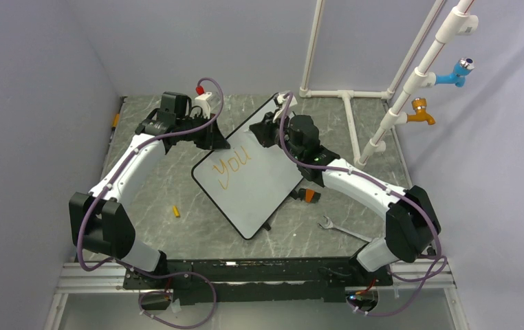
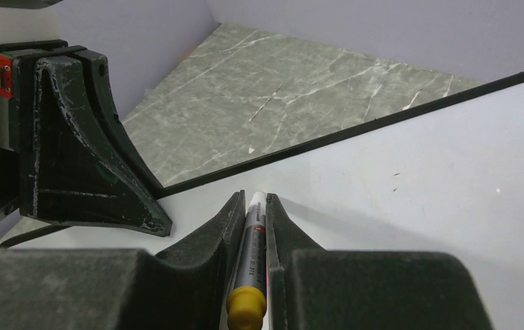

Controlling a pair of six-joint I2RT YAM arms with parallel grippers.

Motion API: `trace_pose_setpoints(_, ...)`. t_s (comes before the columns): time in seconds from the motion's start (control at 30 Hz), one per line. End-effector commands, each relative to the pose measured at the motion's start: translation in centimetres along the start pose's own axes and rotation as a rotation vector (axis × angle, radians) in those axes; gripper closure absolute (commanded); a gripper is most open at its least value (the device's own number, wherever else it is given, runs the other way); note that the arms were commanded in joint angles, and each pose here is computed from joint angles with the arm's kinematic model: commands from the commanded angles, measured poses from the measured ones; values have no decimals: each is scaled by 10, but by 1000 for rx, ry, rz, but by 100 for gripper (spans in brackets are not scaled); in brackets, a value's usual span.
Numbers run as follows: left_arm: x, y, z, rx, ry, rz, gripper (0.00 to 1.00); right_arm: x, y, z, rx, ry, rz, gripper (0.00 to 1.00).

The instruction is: Write a sentence on the whiteboard

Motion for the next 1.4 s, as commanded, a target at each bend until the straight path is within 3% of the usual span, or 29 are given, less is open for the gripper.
trace_pose_setpoints(0.0, 2, 9, 5, -119, 29, -101, 100, -6, 9, -20, 22, -80, -48, 100)
trace_pose_setpoints(0.67, 3, 8, 5, -120, 27, -102, 100, 9, -7, 16, 12, 35, -10, 100)
trace_pose_setpoints(0.87, 3, 9, 5, -120, 28, -103, 100, 17, 11, 8, 15, 35, -153, 100)
trace_pose_setpoints(1.07, 3, 8, 5, -120, 28, -104, 100, 41, 35, -19, 14, -44, -287, 100)
trace_pose_setpoints(1.23, 3, 8, 5, -120, 29, -104, 100, 53, 35, -33, 24, -99, -237, 100)
trace_pose_setpoints(1.37, 4, 7, 5, -121, 26, -102, 100, 53, 21, -34, 28, -116, -101, 100)
Point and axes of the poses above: each gripper's point midway between its finger pads, its own x axis back along the fingers, its own y axis along the line the jaws close on, z = x × y, the point moved 8 cm from there along x, back along the fingers, and after that the axes turned 10 degrees about -x, right-handed, at the moved point
